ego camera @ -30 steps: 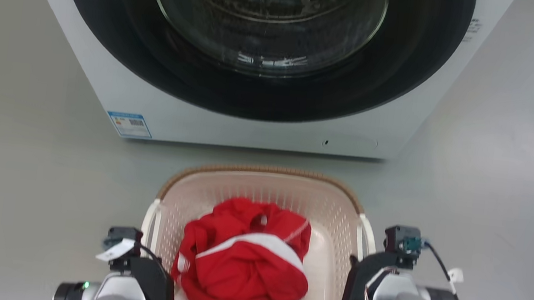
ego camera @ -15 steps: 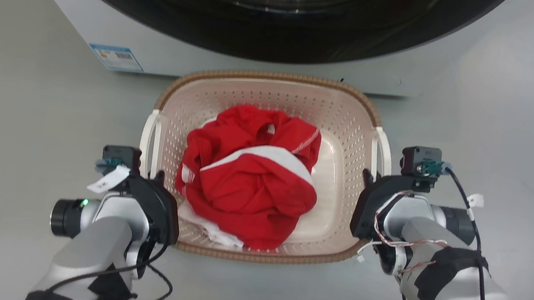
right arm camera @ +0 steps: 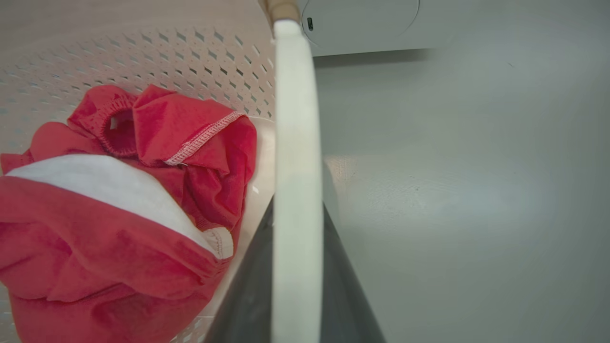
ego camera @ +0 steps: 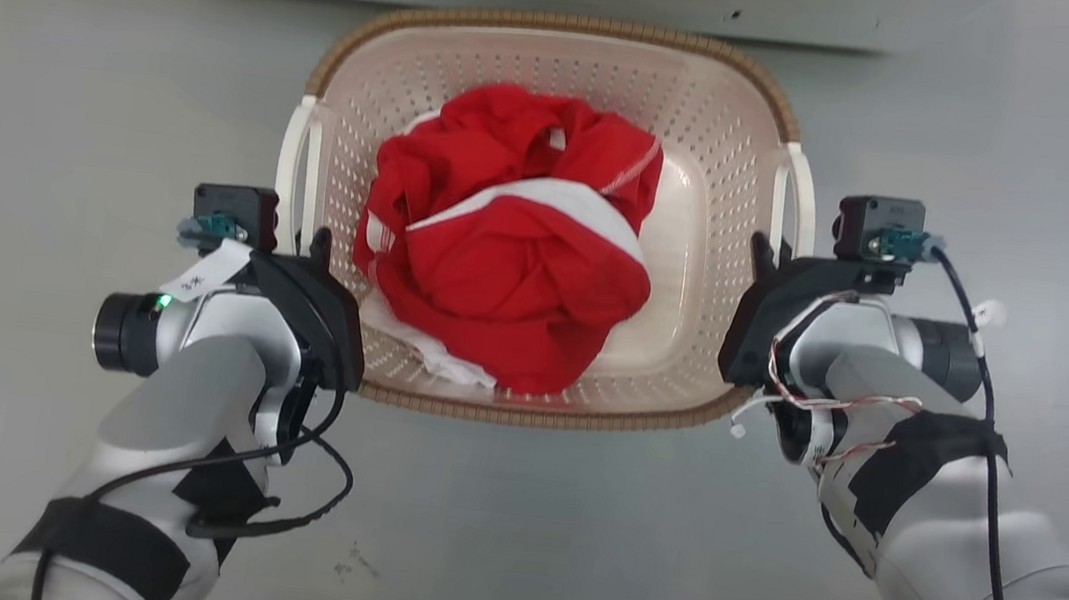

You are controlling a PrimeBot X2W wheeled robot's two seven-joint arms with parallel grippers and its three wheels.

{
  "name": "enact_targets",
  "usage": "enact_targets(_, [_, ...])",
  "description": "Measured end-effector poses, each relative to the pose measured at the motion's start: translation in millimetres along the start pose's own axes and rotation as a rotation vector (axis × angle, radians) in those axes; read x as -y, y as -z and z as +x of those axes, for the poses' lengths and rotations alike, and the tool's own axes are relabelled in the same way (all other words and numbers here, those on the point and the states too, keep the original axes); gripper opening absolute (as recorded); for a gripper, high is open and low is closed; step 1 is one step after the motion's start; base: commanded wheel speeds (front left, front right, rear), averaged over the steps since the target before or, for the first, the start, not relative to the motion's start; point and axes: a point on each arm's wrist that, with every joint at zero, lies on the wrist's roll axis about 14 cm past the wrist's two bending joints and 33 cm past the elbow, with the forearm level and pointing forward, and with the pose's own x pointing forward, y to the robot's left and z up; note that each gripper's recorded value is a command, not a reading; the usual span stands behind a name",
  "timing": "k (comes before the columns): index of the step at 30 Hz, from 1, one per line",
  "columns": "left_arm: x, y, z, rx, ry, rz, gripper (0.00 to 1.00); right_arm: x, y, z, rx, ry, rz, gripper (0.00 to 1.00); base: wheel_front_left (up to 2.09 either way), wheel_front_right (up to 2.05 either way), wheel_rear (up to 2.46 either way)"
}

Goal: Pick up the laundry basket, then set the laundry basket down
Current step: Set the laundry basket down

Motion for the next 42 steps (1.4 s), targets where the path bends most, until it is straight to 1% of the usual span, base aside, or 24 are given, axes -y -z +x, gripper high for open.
enact_targets(7, [-8,4,30,-0.01,-0.008,-0.002,0.0,6,3,32,-0.004,-0.003,-0.003,0.0,0.0,0.0,0.0])
enact_targets(14, [-16,24,51,-0.04,-0.017,-0.007,0.0,13,28,55,-0.042,-0.001,0.003,0.0,0.0,0.0,0.0])
enact_targets(17, [-18,33,55,-0.054,-0.018,-0.005,0.0,14,37,60,-0.057,-0.001,0.006,0.0,0.0,0.0,0.0])
enact_targets(21, [-21,34,59,-0.049,-0.024,-0.002,0.0,13,42,64,-0.06,-0.005,0.006,0.0,0.0,0.0,0.0])
enact_targets(36, [-23,33,69,-0.035,-0.022,0.013,0.0,16,41,74,-0.041,-0.004,-0.007,0.0,0.0,0.0,0.0])
enact_targets(37, [-23,34,69,-0.035,-0.023,0.013,0.0,16,41,75,-0.04,-0.003,-0.008,0.02,0.0,0.0,0.0])
enact_targets(39, [-24,34,70,-0.035,-0.024,0.013,0.0,17,41,75,-0.038,-0.003,-0.013,0.23,0.0,0.0,0.0])
enact_targets(40, [-24,33,70,-0.033,-0.024,0.013,0.0,17,42,75,-0.039,-0.003,-0.017,0.31,0.0,0.0,0.0])
enact_targets(41, [-22,32,71,-0.03,-0.019,0.013,0.24,17,43,76,-0.041,-0.003,-0.019,0.44,0.0,0.0,0.0])
enact_targets(42, [-22,30,72,-0.024,-0.015,0.012,0.36,17,43,76,-0.041,-0.004,-0.021,0.54,0.0,0.0,0.0])
